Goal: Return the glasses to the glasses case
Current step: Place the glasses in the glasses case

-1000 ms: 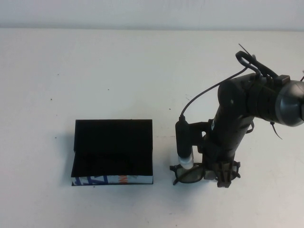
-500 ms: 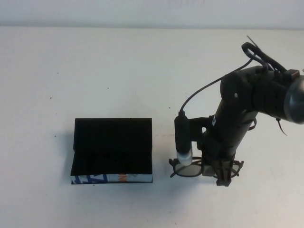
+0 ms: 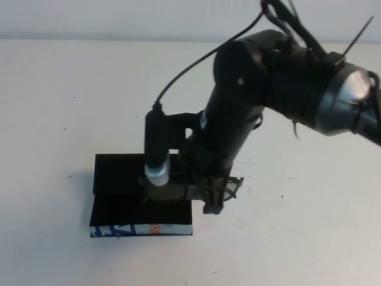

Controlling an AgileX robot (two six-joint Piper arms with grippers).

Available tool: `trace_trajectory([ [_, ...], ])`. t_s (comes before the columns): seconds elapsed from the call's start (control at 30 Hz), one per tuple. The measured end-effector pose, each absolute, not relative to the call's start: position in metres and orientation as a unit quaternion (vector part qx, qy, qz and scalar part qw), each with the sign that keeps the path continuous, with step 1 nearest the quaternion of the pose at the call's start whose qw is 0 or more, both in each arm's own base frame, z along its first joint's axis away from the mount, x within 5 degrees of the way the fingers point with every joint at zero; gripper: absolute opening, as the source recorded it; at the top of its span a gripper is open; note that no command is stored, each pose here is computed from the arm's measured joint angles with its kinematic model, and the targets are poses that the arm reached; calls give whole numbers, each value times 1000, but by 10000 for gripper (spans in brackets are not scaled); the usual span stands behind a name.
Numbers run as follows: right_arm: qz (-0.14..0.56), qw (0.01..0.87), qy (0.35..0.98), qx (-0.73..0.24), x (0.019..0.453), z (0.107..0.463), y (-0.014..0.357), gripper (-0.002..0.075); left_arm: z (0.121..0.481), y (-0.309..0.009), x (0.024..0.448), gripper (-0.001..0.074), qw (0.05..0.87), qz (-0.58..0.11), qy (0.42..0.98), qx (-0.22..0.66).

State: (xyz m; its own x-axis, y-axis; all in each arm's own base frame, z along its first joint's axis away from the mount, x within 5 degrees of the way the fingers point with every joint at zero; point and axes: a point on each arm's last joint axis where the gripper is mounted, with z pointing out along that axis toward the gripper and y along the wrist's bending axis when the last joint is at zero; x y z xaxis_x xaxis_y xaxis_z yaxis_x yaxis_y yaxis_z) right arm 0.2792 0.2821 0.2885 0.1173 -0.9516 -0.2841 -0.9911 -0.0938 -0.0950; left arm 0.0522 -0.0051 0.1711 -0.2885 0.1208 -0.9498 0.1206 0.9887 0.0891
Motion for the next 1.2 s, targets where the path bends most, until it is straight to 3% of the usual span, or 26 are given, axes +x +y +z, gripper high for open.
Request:
trace_trajectory([
  [0.2, 90, 141, 632, -757, 284, 273, 336, 64, 171, -5, 52, 0, 592, 0, 803, 75],
  [0.4, 101, 142, 627, -759, 297, 251, 364, 63, 171, -5, 52, 0, 592, 0, 803, 75],
  [1.2, 88, 115, 629, -764, 307, 217, 374, 63, 171, -5, 52, 0, 592, 0, 803, 75],
])
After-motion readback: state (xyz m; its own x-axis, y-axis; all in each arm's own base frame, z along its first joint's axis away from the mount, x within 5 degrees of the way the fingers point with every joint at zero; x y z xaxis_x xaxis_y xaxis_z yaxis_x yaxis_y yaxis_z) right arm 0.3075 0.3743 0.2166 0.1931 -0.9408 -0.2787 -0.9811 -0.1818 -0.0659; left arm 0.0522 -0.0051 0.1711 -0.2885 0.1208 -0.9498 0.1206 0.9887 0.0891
